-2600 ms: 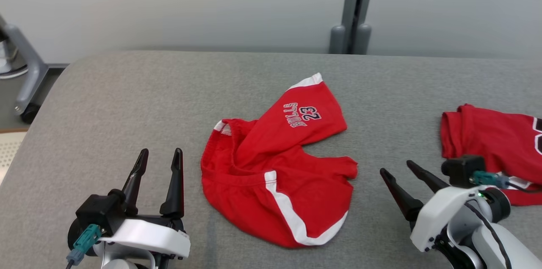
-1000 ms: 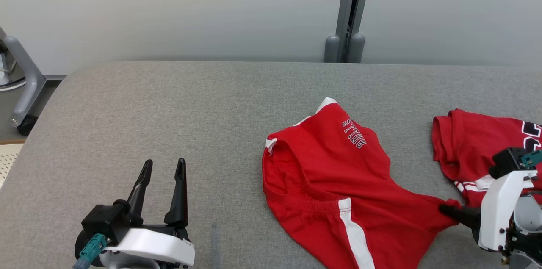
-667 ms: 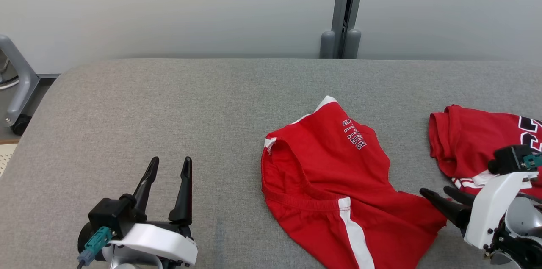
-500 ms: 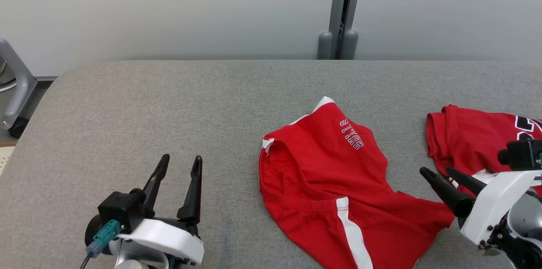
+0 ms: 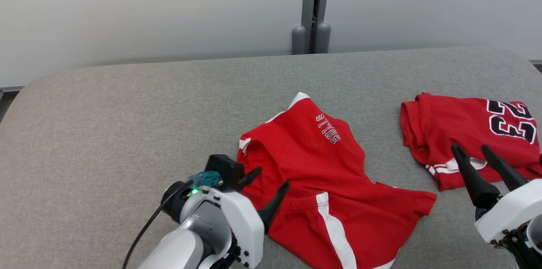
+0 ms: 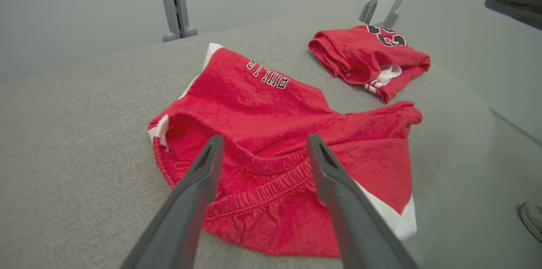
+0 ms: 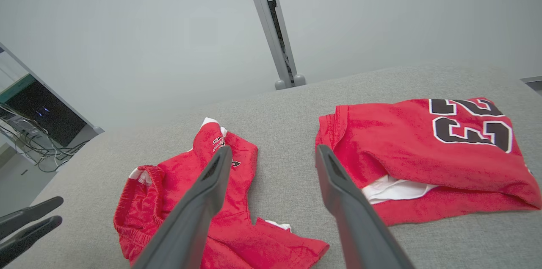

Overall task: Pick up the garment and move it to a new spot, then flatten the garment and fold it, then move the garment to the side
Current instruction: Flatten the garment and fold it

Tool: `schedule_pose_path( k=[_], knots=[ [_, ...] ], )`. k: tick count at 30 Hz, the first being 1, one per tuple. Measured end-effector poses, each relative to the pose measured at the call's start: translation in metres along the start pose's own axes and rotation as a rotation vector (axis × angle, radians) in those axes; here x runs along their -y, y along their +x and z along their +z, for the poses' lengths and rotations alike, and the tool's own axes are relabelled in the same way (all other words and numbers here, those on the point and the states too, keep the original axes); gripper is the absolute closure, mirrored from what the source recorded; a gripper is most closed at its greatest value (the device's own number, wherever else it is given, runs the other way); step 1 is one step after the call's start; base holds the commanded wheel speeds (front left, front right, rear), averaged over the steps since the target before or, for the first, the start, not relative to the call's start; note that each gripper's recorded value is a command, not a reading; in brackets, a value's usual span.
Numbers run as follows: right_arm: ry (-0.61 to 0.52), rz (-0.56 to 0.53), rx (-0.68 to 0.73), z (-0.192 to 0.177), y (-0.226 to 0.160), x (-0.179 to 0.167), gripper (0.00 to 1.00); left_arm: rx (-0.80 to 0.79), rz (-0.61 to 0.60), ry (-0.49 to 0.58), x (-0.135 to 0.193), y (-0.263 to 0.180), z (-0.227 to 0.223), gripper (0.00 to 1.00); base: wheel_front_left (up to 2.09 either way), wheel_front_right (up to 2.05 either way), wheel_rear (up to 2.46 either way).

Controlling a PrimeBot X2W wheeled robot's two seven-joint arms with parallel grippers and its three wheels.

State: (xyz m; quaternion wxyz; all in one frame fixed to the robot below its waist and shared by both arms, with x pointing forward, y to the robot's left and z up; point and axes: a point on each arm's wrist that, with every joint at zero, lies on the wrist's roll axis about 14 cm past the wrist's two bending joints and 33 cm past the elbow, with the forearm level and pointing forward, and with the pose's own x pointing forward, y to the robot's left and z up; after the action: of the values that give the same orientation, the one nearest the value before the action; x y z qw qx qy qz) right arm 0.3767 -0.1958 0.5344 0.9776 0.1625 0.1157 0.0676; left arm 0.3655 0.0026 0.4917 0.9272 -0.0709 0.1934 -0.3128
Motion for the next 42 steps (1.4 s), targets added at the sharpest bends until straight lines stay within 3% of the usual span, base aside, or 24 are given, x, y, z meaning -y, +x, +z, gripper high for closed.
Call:
schedule_pose_path(
  k=[5,11,23,24,27,35,42],
  knots=[
    [0.009,-0.079,0.041,0.001,-0.006,0.021,0.00,-0.221,-0.168,0.027,0.041,0.024,-0.025,0.00,0.00,0.00,0.00],
    [0.030,-0.145,0.041,-0.006,-0.010,0.040,0.00,-0.411,-0.291,0.104,0.064,0.044,-0.050,0.00,0.00,0.00,0.00],
    [0.053,-0.219,0.009,-0.020,-0.020,0.063,0.00,-0.609,-0.312,0.189,0.059,0.069,-0.075,0.00,0.00,0.00,0.00],
    [0.053,-0.219,0.009,-0.020,-0.020,0.063,0.00,-0.614,-0.315,0.195,0.059,0.068,-0.077,0.20,0.00,0.00,0.00],
    [0.053,-0.220,0.011,-0.020,-0.020,0.064,0.00,-0.623,-0.323,0.197,0.062,0.064,-0.079,1.00,0.00,0.00,0.00],
    [0.050,-0.166,0.017,-0.018,-0.010,0.048,0.00,-0.535,-0.261,0.192,0.042,0.054,-0.063,1.00,0.00,0.00,0.00],
    [0.041,-0.124,0.015,-0.016,-0.002,0.035,0.00,-0.354,-0.127,0.075,0.001,0.031,-0.034,1.00,0.00,0.00,0.00]
  ],
)
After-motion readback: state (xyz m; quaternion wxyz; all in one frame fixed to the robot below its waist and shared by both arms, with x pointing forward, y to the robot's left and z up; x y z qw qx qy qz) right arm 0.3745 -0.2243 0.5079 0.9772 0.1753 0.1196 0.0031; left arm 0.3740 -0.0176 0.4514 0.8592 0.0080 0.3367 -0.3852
